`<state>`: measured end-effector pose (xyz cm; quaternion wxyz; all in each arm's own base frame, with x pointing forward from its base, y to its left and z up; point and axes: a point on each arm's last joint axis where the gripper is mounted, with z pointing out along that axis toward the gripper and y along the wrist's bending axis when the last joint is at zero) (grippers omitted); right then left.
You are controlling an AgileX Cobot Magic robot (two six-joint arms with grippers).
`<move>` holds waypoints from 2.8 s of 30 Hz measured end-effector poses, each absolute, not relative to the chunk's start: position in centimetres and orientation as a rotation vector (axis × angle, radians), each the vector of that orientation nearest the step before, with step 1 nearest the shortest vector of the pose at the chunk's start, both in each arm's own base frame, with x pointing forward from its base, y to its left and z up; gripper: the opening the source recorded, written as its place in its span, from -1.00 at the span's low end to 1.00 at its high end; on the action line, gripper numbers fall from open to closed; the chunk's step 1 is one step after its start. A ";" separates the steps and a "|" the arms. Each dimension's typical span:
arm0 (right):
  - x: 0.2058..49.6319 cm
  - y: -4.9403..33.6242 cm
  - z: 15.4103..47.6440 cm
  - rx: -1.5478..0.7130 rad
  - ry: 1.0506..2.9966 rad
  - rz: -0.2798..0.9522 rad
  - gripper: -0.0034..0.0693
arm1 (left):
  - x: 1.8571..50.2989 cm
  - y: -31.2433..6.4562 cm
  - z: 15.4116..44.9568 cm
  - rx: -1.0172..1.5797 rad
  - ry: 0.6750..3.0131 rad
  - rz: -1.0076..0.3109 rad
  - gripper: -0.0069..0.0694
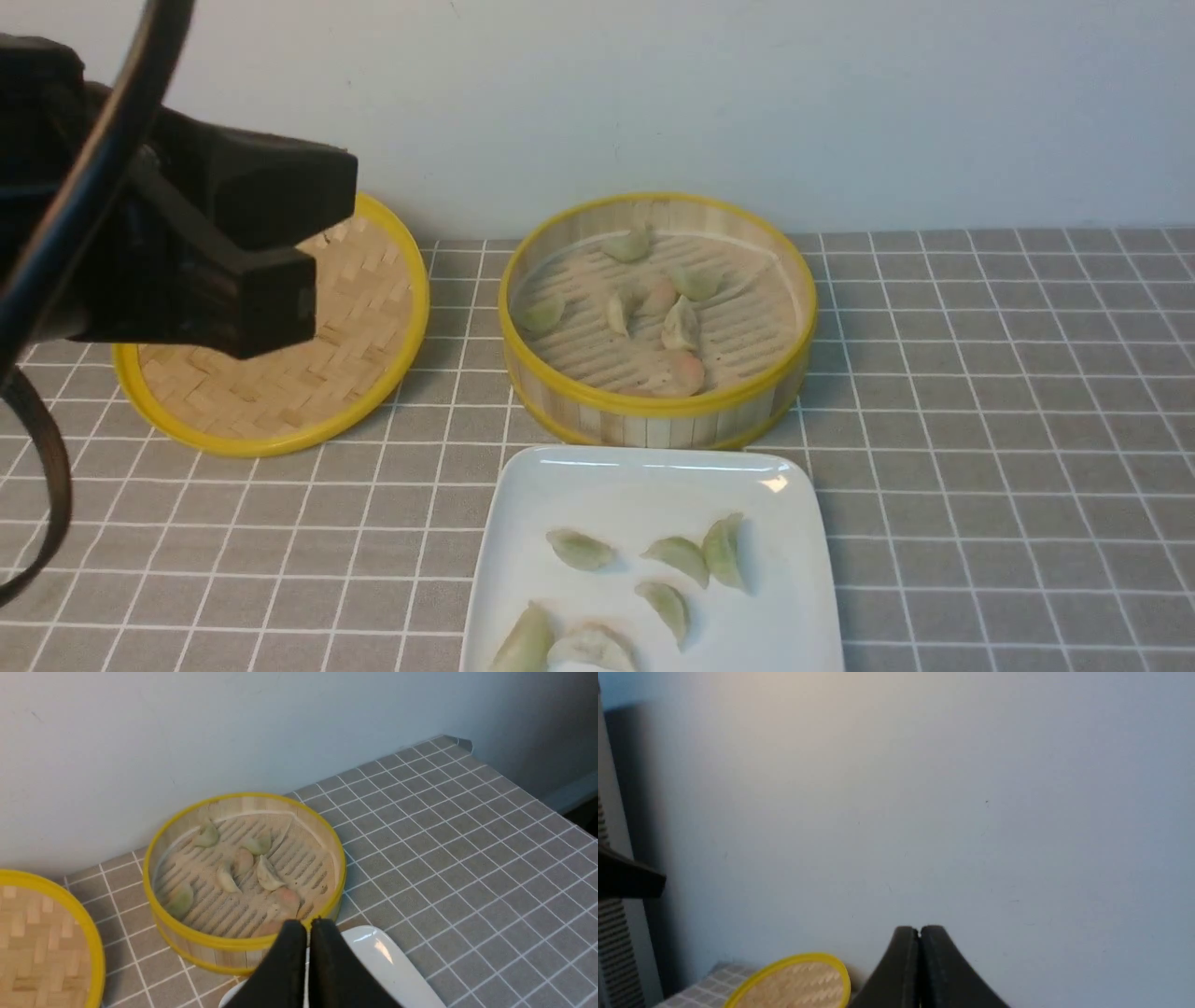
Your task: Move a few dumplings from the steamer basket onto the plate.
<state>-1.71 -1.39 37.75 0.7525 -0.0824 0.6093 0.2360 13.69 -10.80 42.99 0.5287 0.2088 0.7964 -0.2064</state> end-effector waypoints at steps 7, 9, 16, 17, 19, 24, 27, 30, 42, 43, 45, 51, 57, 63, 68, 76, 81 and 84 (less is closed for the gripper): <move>-0.7 -1.4 35.2 -0.054 1.340 0.578 -0.94 | 14.8 -11.8 42.2 0.507 1.943 -0.495 -0.83; -0.7 -1.4 35.2 -0.050 1.339 0.579 -0.94 | 14.8 -11.8 42.1 0.509 1.951 -0.492 -0.83; -0.6 -1.4 35.2 -0.048 1.337 0.581 -0.94 | 12.0 -9.1 43.5 0.497 1.880 -0.464 -0.83; -0.6 -1.4 35.2 -0.049 1.337 0.580 -0.94 | 11.6 -8.7 43.8 0.494 1.856 -0.457 -0.83; -0.6 -1.4 35.2 -0.049 1.337 0.579 -0.94 | 10.9 -7.9 44.3 0.483 1.820 -0.450 -0.83; -0.6 -1.4 35.2 -0.050 1.337 0.576 -0.94 | 9.8 -6.9 44.9 0.466 1.773 -0.460 -0.83; -0.6 -1.4 35.2 -0.051 1.336 0.575 -0.94 | 9.7 -6.8 45.0 0.465 1.769 -0.458 -0.83; -0.6 -1.4 35.2 -0.051 1.336 0.575 -0.94 | 9.7 -6.8 45.0 0.463 1.770 -0.460 -0.83; -0.6 -1.4 35.2 -0.051 1.335 0.575 -0.94 | 9.7 -6.6 44.5 0.485 1.777 -0.419 -0.83; -0.6 -1.4 35.2 -0.051 1.335 0.575 -0.94 | 9.6 -6.4 43.8 0.498 1.778 -0.396 -0.83; -0.6 -1.4 35.2 -0.051 1.335 0.575 -0.94 | 9.3 -6.0 43.0 0.495 1.769 -0.381 -0.83; -0.6 -1.4 35.2 -0.051 1.335 0.575 -0.94 | 7.3 -2.7 34.7 0.319 1.775 -0.272 -0.83; -0.6 -1.4 35.2 -0.052 1.335 0.574 -0.94 | 5.4 -0.8 24.2 0.084 1.767 -0.142 -0.83; -0.6 -1.4 35.2 -0.052 1.333 0.575 -0.94 | 5.2 -0.4 17.7 0.023 1.869 -0.097 -0.83; -0.6 -1.4 35.2 -0.052 1.335 0.573 -0.94 | 5.2 -0.5 17.1 0.021 1.884 -0.105 -0.83; -0.6 -1.4 35.2 -0.052 1.335 0.573 -0.94 | 5.2 -0.5 17.1 0.015 1.883 -0.110 -0.83; -0.6 -1.5 35.2 -0.052 1.334 0.571 -0.94 | 5.2 -0.5 17.1 0.015 1.883 -0.111 -0.83; -0.6 -1.5 35.2 -0.052 1.334 0.571 -0.94 | 5.2 -0.5 17.1 0.015 1.883 -0.111 -0.83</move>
